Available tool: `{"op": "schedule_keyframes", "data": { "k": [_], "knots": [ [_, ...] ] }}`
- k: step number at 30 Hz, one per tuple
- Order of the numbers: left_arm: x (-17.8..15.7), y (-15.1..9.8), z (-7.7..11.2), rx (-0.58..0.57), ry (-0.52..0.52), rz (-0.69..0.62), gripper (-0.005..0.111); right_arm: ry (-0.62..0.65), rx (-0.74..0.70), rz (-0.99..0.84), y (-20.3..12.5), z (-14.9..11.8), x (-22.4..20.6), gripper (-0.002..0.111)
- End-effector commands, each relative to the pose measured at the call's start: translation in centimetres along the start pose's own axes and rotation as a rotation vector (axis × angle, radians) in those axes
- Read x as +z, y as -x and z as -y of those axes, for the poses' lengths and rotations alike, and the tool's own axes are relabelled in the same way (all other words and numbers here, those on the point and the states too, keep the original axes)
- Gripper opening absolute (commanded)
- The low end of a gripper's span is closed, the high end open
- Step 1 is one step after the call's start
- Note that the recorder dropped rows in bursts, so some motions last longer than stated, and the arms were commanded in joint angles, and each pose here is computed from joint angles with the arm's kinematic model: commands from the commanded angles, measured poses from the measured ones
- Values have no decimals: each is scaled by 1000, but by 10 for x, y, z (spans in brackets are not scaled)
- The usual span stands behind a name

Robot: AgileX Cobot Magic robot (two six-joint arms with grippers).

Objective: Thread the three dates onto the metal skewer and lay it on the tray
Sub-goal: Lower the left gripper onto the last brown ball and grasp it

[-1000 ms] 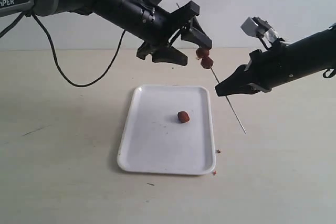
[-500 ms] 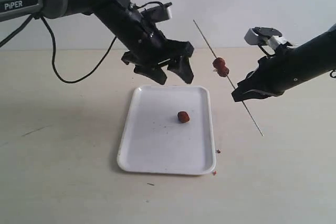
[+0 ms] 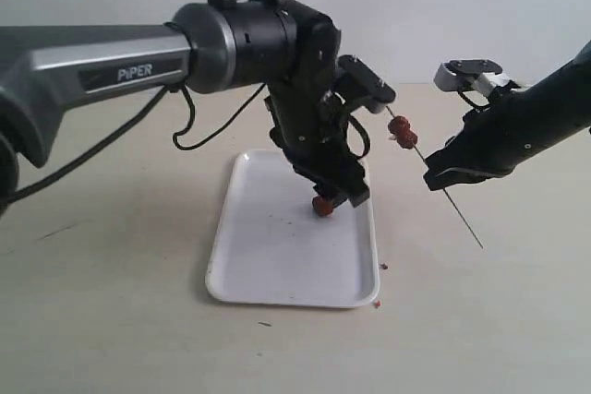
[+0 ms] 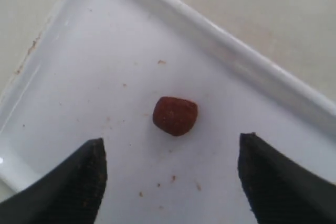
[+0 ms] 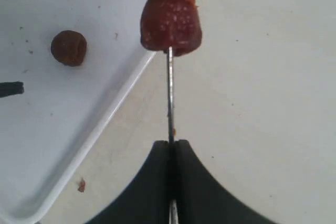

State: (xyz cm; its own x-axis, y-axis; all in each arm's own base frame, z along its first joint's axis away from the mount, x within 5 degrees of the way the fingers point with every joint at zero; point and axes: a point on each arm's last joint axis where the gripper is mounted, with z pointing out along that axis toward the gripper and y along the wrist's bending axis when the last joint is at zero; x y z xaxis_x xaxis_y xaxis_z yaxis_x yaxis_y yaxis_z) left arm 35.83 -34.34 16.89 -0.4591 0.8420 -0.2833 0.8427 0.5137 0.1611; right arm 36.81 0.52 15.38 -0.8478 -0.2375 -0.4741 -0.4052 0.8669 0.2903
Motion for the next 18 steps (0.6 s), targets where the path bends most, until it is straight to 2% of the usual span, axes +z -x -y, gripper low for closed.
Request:
{"op": "schedule_keyframes", "data": {
  "k": [1,8,18],
  "knots": [
    [20,-5,2,111,92,-79,69,-9,9,5,1,2,-2,0],
    [45,-8,3,187,115,-90,69,-9,9,5,1,2,-2,0],
    [46,1,16,288,113,-32,69,-28,12,19,2,4,-2,0]
  ]
}}
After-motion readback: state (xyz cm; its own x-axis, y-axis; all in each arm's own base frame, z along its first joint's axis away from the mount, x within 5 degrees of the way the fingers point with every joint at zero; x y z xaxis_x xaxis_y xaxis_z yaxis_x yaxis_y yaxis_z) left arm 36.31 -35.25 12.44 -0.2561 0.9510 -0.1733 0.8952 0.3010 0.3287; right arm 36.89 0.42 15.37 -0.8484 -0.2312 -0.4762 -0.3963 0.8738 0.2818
